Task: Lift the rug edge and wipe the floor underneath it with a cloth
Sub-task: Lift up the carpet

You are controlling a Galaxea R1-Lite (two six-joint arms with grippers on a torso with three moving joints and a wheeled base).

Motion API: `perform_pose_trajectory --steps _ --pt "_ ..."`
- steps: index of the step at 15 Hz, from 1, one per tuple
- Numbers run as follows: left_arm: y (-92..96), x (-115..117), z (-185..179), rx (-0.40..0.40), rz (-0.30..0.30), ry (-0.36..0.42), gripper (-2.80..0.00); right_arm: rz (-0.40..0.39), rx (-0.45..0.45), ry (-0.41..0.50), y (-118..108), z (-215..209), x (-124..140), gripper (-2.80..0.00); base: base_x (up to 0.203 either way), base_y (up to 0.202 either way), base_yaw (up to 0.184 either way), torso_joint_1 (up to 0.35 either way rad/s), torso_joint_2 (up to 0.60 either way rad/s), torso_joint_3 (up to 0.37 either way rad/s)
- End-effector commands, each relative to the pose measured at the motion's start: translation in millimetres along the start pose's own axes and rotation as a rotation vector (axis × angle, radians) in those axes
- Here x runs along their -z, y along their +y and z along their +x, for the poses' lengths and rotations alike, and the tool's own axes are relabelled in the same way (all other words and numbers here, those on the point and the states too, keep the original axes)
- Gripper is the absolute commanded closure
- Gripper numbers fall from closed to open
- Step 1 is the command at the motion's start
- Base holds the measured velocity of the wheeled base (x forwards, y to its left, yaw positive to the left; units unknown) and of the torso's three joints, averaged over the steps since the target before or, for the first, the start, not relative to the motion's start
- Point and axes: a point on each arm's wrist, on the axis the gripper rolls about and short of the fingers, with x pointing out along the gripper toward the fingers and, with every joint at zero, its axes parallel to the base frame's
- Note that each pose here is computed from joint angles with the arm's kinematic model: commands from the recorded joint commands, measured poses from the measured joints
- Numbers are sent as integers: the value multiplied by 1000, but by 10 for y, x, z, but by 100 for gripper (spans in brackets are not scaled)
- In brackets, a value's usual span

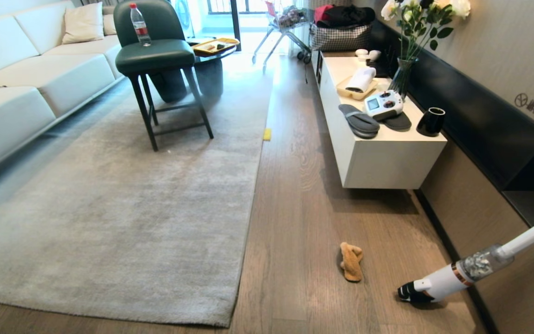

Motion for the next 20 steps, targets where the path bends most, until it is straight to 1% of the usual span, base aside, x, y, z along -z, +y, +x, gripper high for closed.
perform_pose_trajectory --steps 1,5,9,20 --pt "0 1 1 -1 0 1 0 0 0 0 0 1 -1 0 0 0 0 0 0 0" --pt "0 1 1 -1 0 1 0 0 0 0 0 1 -1 0 0 0 0 0 0 0" --pt "0 1 1 -1 0 1 0 -1 0 0 0 1 -1 0 0 0 0 43 81 99" --pt "0 1 1 -1 0 1 0 -1 0 0 0 1 -1 0 0 0 0 0 0 0"
